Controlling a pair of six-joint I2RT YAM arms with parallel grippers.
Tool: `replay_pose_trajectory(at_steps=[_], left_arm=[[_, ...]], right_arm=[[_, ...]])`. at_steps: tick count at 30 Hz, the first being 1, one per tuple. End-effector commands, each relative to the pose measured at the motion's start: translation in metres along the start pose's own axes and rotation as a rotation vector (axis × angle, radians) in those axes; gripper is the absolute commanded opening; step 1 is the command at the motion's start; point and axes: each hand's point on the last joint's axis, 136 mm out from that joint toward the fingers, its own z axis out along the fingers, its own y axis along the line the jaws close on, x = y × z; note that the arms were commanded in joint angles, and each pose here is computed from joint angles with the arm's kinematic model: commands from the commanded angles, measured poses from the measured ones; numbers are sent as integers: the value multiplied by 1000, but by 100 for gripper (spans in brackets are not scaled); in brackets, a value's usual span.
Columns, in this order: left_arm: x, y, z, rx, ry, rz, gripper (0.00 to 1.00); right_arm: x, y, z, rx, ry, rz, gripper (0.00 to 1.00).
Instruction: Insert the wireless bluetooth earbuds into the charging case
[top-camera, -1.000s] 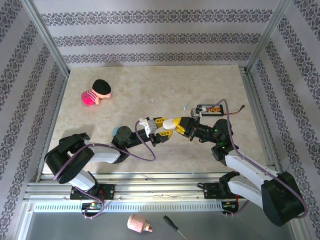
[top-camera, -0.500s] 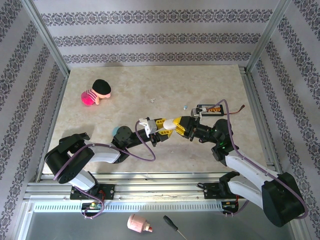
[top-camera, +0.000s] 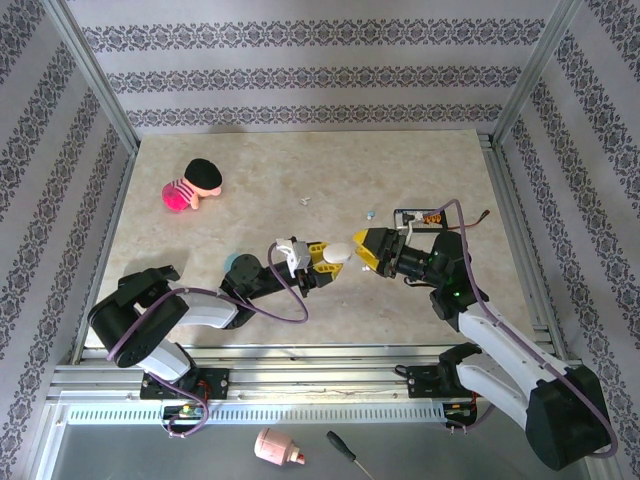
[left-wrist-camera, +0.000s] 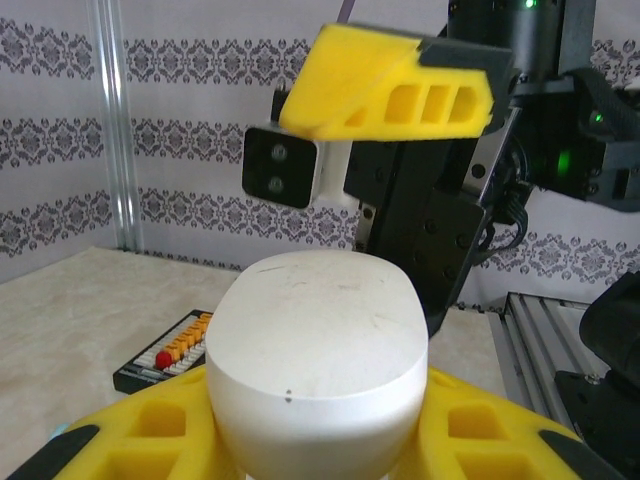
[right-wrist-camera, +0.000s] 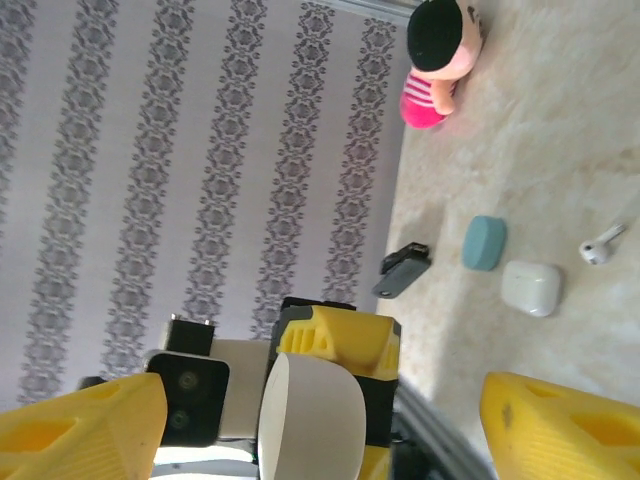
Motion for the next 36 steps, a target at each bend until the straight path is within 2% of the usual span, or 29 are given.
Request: replay_pose_trajectory(at_steps=[1,4,12,21,36], left_arm=[[-4,-2,-8,23,2,-18,28],[0,-2,-15,31,23,-40,28],[2,-7,-21,75,59,-86,28],[2,-9,-18,92,74,-111,28],[-4,-12,-14,124,39,-156,28]], right_arm=[[3,9,-5,57,44,-285,84],[8,4,-10,153,91,-471,87],[32,10,-5,222,264,-791,92],[43,12,10,210,340,-852,93],[35,6,19,255,334,-868,93]])
